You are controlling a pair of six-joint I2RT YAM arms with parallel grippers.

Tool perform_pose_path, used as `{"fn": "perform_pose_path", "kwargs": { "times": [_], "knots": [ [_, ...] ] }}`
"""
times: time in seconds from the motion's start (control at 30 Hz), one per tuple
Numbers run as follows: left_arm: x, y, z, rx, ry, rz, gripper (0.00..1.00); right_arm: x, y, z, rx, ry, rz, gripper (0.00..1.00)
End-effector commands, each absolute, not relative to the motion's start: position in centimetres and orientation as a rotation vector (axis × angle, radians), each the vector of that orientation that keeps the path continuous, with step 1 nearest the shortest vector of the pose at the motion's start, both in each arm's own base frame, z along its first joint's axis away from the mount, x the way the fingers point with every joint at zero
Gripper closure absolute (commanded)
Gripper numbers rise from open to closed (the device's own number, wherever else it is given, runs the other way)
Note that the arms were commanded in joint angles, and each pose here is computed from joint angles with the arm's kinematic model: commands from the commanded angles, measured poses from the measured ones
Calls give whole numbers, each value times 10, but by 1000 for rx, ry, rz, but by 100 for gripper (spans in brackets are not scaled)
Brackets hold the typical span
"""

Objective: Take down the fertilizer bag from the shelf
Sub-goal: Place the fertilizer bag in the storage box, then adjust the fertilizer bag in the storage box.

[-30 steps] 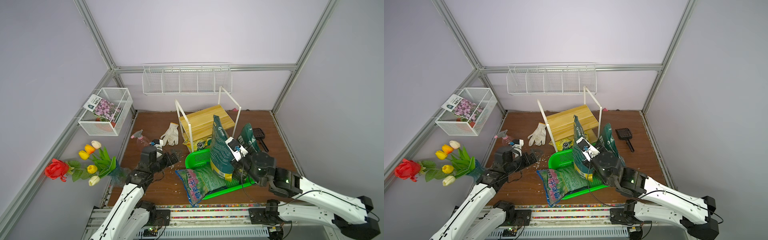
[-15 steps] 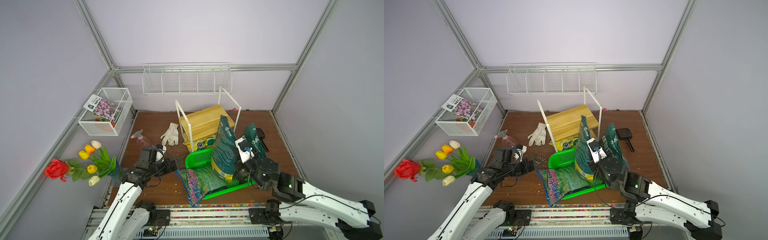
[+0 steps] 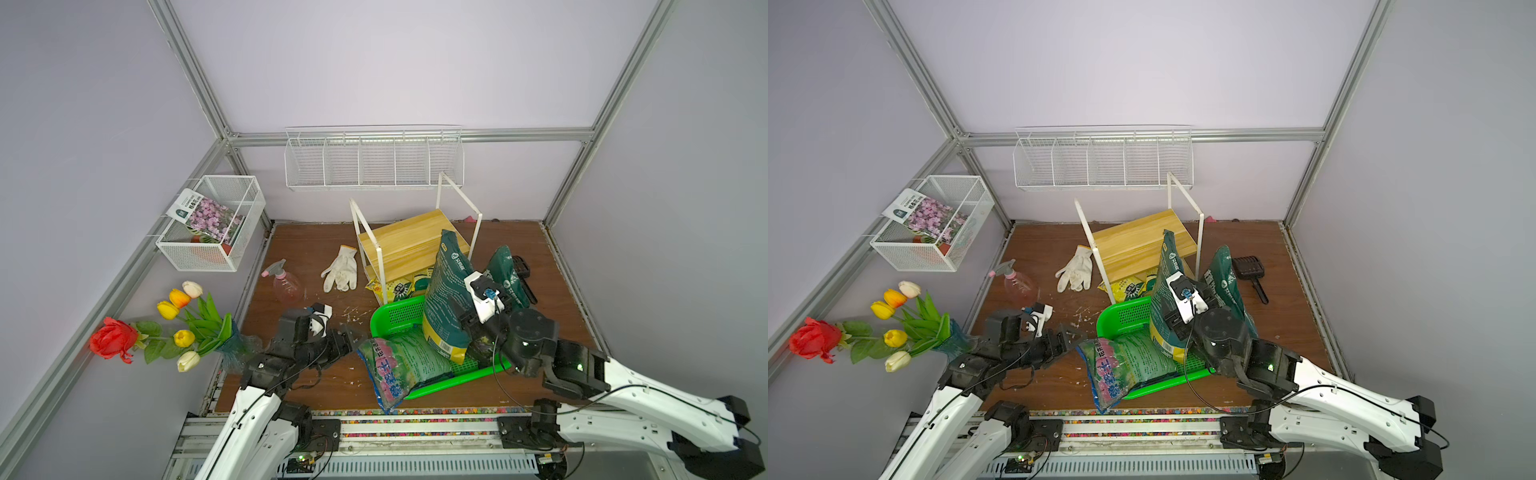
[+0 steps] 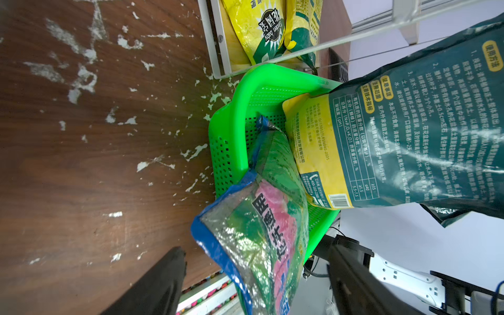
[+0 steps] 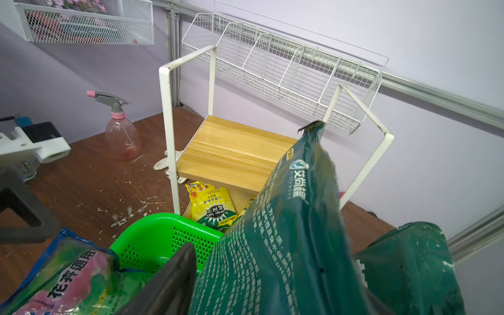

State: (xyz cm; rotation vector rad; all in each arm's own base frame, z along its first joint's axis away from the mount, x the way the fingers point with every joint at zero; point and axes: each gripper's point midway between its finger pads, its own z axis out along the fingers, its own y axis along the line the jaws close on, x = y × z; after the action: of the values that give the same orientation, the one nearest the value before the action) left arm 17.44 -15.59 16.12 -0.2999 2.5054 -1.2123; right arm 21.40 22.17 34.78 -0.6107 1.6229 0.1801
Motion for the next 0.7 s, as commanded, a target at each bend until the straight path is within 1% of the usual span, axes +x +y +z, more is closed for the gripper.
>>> {"fn": "perform_pose_path", "kwargs": {
  "times": [0.0,0.3,0.37,0.4,0.47,0.53,0.6,0.67],
  "knots": [
    [184,-166,168,-301,2441,-1292,17,212,222,371,-579,1571,219,26],
    [190,-186,148,-239,2508,-1242,19,208,214,414,-553,1484,234,22],
    [191,-187,148,-234,2511,-1243,20,207,213,424,-555,1467,227,22],
    [192,-188,147,-231,2512,-1242,22,207,212,429,-555,1456,224,21],
    [193,-189,148,-227,2506,-1248,30,206,211,437,-552,1438,221,20],
    [195,-191,153,-216,2486,-1264,46,205,210,443,-547,1420,222,20],
    [196,-192,157,-214,2468,-1282,59,205,209,444,-542,1413,221,20],
    [198,-193,162,-209,2450,-1292,75,206,209,444,-542,1411,220,20]
  ]
}}
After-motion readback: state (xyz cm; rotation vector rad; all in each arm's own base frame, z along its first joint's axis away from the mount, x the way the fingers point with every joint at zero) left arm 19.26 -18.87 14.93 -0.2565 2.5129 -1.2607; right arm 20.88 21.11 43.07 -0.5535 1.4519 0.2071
